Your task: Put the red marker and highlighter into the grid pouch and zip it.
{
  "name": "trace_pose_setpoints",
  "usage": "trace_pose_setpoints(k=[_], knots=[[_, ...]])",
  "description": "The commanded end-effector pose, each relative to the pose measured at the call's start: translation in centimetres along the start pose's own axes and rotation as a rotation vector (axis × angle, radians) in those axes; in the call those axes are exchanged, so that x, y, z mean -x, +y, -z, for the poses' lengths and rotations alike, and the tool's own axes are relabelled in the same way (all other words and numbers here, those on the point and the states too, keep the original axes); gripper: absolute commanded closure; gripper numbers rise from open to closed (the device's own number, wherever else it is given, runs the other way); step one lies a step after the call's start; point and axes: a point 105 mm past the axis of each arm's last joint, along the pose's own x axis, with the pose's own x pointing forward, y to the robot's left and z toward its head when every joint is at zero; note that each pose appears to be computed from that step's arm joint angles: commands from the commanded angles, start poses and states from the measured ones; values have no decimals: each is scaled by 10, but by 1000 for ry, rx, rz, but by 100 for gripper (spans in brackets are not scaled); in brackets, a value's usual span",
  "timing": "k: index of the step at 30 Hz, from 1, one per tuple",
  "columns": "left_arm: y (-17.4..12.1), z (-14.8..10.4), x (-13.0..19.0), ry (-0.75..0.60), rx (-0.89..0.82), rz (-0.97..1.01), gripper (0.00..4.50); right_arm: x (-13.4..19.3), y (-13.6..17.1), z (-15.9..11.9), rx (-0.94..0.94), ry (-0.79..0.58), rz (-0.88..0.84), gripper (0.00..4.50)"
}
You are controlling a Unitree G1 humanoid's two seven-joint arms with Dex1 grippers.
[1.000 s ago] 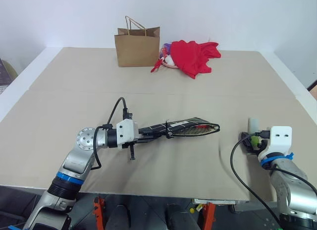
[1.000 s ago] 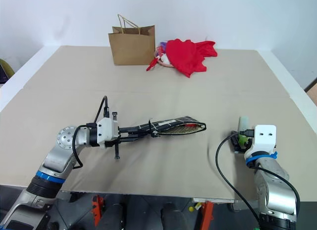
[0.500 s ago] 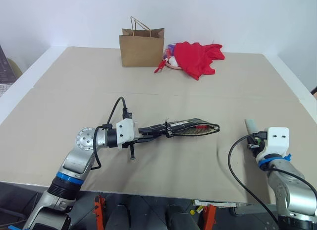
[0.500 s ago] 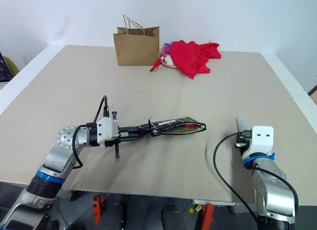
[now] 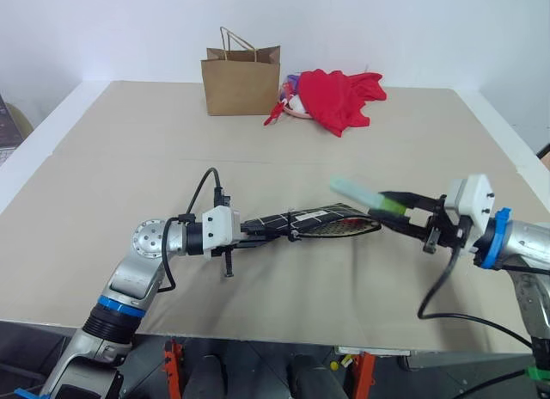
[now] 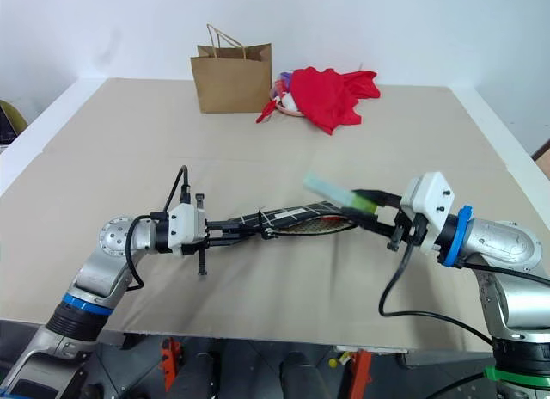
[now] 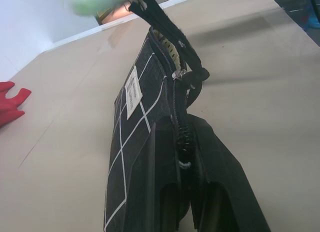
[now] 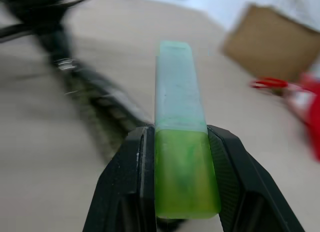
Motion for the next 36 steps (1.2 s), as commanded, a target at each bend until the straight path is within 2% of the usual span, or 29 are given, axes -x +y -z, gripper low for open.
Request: trace_pose_setpoints(k=[1, 5, 16, 36], knots=[[6, -9, 1, -25, -46, 1, 450, 3, 10, -9, 61, 20, -149, 340], [6, -9, 1, -29, -49, 2, 450, 7, 13, 1, 76, 67, -207, 340], [0, -12, 0, -41, -49, 9, 450, 6, 2, 16, 87, 116, -205, 340], [-1, -15, -6, -60, -54, -2, 450, -37, 12, 1, 4, 27, -306, 340]])
